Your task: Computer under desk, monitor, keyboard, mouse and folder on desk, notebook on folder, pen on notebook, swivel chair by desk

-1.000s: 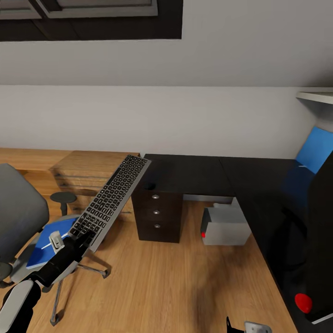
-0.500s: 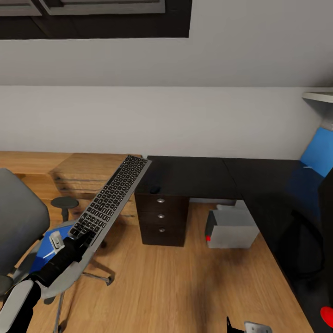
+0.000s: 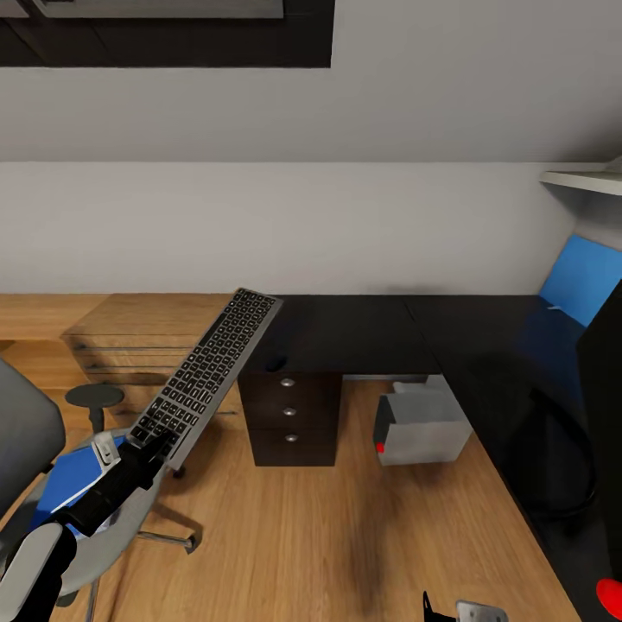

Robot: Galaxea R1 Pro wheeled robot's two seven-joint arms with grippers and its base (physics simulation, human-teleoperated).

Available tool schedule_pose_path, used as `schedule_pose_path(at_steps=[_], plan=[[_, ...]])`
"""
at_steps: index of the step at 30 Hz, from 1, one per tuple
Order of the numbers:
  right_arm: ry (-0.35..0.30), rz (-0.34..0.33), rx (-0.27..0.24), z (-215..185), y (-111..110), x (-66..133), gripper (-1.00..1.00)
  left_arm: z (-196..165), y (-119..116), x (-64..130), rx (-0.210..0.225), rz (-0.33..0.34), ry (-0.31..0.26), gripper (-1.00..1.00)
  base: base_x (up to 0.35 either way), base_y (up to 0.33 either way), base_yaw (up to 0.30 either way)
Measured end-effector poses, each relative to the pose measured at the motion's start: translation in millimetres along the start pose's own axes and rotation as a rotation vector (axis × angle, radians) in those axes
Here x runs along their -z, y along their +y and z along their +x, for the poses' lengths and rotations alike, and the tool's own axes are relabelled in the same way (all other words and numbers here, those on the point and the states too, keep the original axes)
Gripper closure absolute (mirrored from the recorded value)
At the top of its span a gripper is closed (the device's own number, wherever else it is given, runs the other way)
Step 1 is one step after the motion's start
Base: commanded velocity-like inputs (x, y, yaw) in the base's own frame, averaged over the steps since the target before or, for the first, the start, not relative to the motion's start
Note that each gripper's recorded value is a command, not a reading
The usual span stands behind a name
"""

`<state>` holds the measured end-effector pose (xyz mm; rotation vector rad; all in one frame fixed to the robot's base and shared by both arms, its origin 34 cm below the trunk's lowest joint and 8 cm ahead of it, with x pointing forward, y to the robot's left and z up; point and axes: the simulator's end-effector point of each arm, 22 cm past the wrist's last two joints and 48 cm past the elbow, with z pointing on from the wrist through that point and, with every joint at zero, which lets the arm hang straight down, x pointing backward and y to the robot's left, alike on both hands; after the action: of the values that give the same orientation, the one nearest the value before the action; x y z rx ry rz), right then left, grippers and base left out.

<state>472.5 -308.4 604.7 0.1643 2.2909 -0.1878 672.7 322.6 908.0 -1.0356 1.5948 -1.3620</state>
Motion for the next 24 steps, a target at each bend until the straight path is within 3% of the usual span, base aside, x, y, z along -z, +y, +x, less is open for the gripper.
schedule_pose_path(at_steps=[3,10,19,24], plan=[[0.000,0.000,0.000,0,0,0.0,-1.00,2,13,0.7,0.011,-0.029,-0.002,1.00,0.000,0.000,0.000],[0.000,0.000,0.000,0,0,0.0,-1.00,6,14,-0.7,0.028,-0.025,0.001,1.00,0.000,0.000,0.000],[0.002,0.000,0.000,0,0,0.0,-1.00,44,16,-15.7,0.102,-0.001,0.021,1.00,0.000,0.000,0.000],[0.002,0.000,0.000,0,0,0.0,-1.00,56,15,-23.4,0.131,0.013,-0.002,1.00,0.000,0.000,0.000]])
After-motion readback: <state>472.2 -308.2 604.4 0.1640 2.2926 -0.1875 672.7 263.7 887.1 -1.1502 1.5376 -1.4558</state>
